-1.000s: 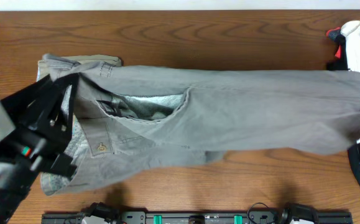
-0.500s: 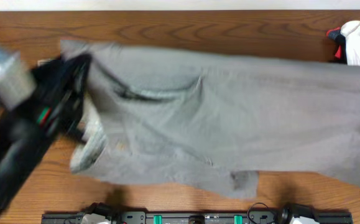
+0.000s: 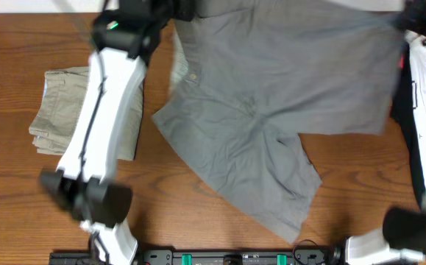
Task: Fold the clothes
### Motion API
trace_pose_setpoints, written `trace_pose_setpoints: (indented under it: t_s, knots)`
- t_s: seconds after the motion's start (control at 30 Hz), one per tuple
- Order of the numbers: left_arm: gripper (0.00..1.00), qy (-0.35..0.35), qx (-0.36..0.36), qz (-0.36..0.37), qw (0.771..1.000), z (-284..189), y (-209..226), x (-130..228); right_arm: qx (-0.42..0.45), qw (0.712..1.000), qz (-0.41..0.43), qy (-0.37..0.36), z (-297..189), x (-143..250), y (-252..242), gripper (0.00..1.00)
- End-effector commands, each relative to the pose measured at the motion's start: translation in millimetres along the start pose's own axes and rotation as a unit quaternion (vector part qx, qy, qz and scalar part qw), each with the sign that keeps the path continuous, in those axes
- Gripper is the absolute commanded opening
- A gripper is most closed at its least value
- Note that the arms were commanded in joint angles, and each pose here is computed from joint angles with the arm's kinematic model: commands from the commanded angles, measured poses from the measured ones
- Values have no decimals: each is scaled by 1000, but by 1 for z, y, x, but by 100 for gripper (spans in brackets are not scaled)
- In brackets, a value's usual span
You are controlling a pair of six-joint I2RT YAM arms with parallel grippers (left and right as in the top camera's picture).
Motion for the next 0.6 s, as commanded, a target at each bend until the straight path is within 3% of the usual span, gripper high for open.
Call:
trace_pose_setpoints:
  t_s: [0.0, 0.17, 0.3, 0.57]
  knots:
    - [75, 22, -82, -6, 996, -3, 33, 8, -5, 999, -16, 32, 6, 4, -17, 72]
    - [82, 67, -95, 1, 993, -35, 51, 20, 26, 998, -13, 57, -11, 10, -47, 76]
    - [94, 111, -100, -6, 989, -74, 59, 33, 21, 997, -16, 77, -38, 18, -49, 79]
    - [94, 190, -81, -7, 978, -128, 49, 60, 36, 983, 4, 180, -62, 60, -52, 83]
Point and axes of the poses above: each gripper's point midway between its finger pads, its own z axis out along the fingers, its own y axis along the line the jaws close on, x = y × z, the point moved 5 cm from there along -z, back along the fingers, and after that the axes turned 7 degrees about z, right-handed, at the moved point
